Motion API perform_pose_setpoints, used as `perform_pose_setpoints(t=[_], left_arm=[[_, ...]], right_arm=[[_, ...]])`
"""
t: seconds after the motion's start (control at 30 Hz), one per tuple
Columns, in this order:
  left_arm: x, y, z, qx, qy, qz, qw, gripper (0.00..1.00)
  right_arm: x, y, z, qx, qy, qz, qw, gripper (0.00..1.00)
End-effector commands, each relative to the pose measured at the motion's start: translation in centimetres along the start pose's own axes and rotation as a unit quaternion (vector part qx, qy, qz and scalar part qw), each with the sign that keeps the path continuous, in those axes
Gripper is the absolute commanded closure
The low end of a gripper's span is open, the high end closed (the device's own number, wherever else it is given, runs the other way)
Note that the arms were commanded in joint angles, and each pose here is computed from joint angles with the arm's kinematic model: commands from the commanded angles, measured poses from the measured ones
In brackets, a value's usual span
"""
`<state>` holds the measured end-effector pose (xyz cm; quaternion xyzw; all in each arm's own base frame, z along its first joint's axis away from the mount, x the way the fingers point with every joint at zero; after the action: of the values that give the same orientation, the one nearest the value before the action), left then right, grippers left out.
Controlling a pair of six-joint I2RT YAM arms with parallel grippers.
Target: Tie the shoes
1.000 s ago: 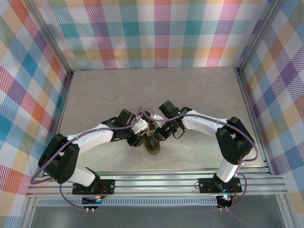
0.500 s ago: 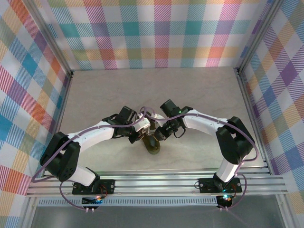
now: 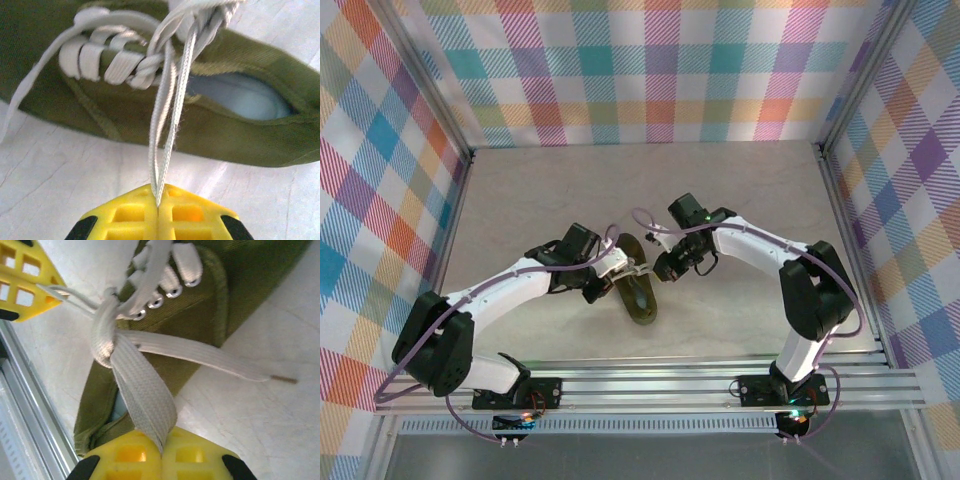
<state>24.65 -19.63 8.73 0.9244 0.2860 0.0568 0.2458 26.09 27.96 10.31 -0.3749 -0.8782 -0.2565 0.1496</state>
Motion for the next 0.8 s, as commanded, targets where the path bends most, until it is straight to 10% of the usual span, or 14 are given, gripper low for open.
perform_pose_setpoints(t=[0.0, 0.77], left_arm=[[1.4, -1.7, 0.2, 0.051, 0.029, -0.038, 0.998, 1.0], [4.1, -7.5, -1.1, 0.183, 0.118, -0.127, 0.968, 1.0]], right_arm=[[-1.7, -0.3, 0.0, 0.03, -0.023, 0.007, 0.999, 1.0], [-7.5, 2.7, 0.1, 0.037, -0.103, 0.026, 0.994, 1.0]])
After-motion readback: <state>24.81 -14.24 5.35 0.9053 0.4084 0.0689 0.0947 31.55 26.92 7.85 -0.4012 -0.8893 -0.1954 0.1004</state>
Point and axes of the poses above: each hand's point on the last joint's axis, 136 mm out from that joint toward the fingers, its own z axis out along the fingers, its own x axis along the line the jaws close on, y = z × x, the point moved 1 cm from there along -z, back along the fingers, and after that the axes turned 3 degrees about z, right-handed, at the moved point
